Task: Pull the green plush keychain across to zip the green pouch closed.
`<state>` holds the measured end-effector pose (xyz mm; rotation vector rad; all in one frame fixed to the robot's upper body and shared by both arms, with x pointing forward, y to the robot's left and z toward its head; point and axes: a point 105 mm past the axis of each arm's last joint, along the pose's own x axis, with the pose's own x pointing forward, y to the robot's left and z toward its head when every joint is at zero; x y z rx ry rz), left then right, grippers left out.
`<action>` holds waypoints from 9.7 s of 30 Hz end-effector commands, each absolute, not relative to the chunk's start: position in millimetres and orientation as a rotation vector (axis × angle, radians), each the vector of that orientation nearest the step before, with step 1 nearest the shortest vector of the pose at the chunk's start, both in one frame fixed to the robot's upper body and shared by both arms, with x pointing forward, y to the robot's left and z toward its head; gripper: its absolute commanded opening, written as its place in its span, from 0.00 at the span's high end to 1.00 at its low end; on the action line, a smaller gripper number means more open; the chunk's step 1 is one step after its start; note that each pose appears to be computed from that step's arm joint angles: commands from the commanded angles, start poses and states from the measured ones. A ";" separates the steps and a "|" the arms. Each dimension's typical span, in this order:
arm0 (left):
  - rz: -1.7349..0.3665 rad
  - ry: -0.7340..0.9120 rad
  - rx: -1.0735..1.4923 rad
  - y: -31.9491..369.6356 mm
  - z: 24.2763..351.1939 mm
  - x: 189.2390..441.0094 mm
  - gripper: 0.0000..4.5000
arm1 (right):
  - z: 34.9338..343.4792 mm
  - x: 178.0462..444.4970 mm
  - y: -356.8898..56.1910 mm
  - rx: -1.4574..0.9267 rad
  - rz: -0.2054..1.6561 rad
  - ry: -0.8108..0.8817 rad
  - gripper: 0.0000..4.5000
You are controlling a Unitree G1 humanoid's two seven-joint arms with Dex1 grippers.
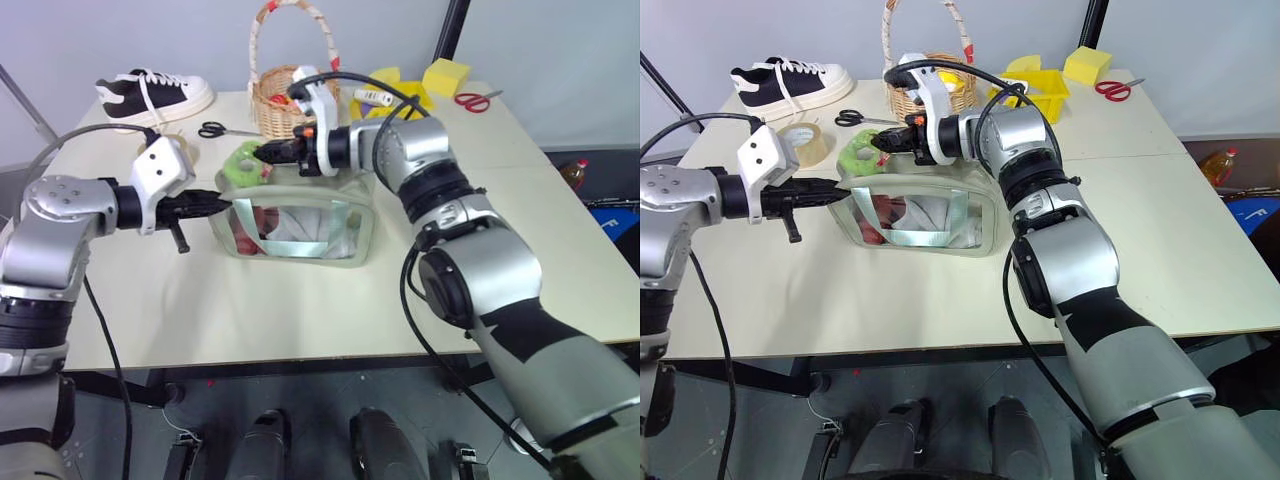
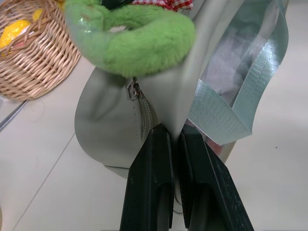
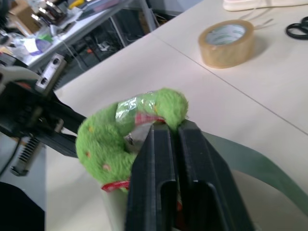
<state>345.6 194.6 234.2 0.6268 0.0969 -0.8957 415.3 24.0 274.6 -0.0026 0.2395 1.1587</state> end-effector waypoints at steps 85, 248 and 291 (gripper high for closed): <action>-0.752 0.235 0.427 211.1 225.1 371.0 0.45 | 319.0 401.1 -46.1 0.005 0.644 -0.226 1.00; -0.908 0.080 0.434 186.3 253.9 410.4 0.99 | 338.5 423.1 -159.7 -0.019 0.228 -0.227 1.00; -1.005 0.070 0.546 163.9 254.5 399.6 0.99 | 107.1 397.4 -162.4 0.092 0.101 0.412 1.00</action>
